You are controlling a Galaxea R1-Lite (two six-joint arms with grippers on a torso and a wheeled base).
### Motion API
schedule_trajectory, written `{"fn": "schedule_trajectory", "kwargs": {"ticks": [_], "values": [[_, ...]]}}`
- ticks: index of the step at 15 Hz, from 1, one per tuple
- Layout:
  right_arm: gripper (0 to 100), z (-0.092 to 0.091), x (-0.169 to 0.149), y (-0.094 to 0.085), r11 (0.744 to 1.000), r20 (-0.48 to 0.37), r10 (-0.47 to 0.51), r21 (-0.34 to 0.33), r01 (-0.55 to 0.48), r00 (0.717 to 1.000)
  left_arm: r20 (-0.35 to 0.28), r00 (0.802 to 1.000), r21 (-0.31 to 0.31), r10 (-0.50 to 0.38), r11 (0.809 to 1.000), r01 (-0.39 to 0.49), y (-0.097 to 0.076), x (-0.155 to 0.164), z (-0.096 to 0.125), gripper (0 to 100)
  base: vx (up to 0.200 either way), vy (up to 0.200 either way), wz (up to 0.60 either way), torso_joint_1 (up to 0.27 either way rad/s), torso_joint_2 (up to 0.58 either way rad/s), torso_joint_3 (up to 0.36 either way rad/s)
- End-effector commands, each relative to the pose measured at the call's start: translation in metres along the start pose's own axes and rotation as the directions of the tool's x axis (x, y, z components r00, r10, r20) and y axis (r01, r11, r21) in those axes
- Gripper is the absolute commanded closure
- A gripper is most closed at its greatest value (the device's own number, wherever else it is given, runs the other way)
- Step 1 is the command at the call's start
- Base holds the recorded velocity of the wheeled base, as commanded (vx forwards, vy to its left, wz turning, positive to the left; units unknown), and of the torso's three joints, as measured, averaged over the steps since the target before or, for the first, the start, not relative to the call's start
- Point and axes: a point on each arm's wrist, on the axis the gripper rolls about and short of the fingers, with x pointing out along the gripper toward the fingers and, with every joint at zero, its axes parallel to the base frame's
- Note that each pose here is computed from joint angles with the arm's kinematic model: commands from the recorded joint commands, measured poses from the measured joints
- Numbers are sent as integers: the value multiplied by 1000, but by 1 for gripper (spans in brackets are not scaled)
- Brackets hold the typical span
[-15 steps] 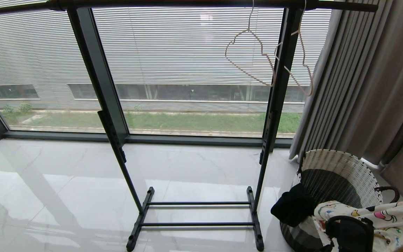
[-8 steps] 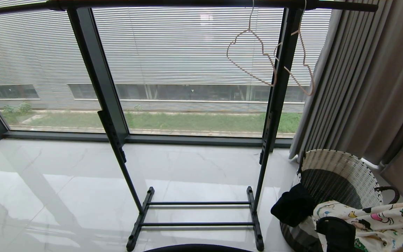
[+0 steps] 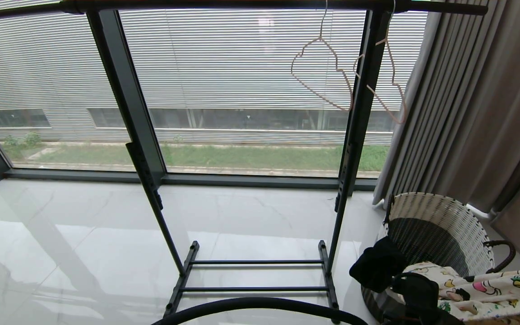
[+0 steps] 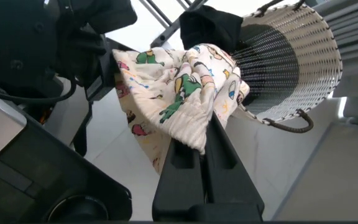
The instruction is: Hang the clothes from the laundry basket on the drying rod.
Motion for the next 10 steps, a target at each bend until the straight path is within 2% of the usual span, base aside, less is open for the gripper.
{"fn": "schedule_trajectory", "kwargs": {"ticks": [1, 5, 8, 10], "values": [[100, -3, 0, 1, 1000, -1, -3, 17, 3, 1000, 38, 999, -61, -25, 998, 27, -7, -16, 21, 100, 0, 0, 0, 0, 0, 0], [100, -3, 8, 2, 998, -2, 50, 38, -50, 999, -31, 999, -70, 19, 997, -21, 11, -60, 21, 100, 0, 0, 0, 0, 0, 0], [100, -2, 27, 2, 991, 46, 130, 35, -132, 990, -43, 999, -96, 19, 995, -23, 19, -98, 31, 100, 0, 0, 0, 0, 0, 0], [100, 2, 42, 1, 982, 65, 182, 33, -184, 981, -68, 998, -111, -13, 994, 6, 21, -146, 30, 100, 0, 0, 0, 0, 0, 0]]}}
